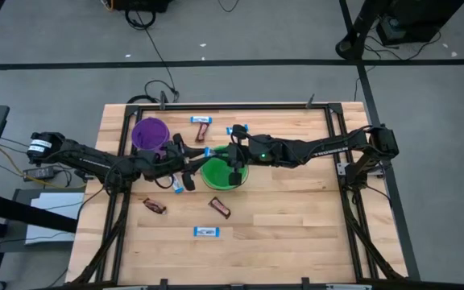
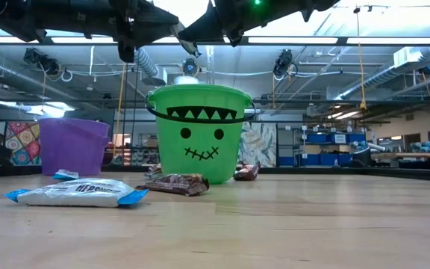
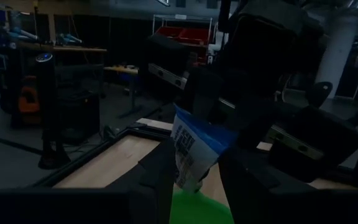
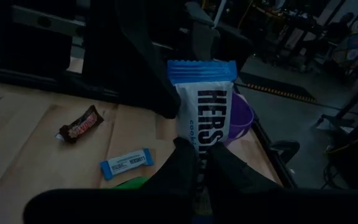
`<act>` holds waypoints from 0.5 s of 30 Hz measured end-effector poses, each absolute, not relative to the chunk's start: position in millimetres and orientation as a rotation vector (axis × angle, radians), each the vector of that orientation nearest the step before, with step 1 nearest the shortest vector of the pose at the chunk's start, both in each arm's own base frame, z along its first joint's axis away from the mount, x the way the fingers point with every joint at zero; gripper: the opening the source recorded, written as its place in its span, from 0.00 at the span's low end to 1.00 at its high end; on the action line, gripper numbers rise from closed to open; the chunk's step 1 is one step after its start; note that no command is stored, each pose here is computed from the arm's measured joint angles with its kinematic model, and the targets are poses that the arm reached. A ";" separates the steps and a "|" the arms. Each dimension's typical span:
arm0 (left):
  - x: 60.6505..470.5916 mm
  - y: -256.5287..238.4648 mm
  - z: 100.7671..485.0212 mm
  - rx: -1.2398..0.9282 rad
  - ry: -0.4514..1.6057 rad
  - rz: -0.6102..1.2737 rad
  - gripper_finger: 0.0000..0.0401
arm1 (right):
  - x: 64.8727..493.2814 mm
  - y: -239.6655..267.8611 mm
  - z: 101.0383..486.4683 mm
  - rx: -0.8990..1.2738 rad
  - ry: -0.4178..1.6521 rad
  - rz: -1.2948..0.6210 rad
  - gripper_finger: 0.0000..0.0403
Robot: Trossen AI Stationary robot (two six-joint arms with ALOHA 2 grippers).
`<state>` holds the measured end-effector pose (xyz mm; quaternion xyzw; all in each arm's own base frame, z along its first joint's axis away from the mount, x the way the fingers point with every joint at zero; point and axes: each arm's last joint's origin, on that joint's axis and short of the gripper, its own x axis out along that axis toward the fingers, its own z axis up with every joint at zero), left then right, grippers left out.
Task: Sort candy by brand, put in halloween buckets
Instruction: Put the white chocolate bar into the violet bucket
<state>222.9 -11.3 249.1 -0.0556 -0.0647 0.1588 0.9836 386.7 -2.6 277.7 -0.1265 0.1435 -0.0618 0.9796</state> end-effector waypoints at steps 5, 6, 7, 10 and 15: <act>222.7 -11.3 250.5 -0.088 -0.142 0.325 0.19 | 386.7 -2.6 278.0 -0.248 0.286 -0.127 0.09; 222.6 -11.3 250.7 -0.085 -0.144 0.325 0.15 | 386.7 -2.6 278.3 -0.247 0.285 -0.127 0.09; 222.6 -11.3 250.9 -0.075 -0.143 0.326 0.11 | 386.7 -2.6 278.3 -0.246 0.285 -0.128 0.09; 222.5 -11.3 250.5 -0.065 -0.141 0.328 0.03 | 386.4 -2.8 278.3 -0.246 0.288 -0.131 0.09; 222.6 -11.2 249.8 -0.062 -0.133 0.330 0.01 | 386.2 -2.9 277.9 -0.247 0.292 -0.131 0.09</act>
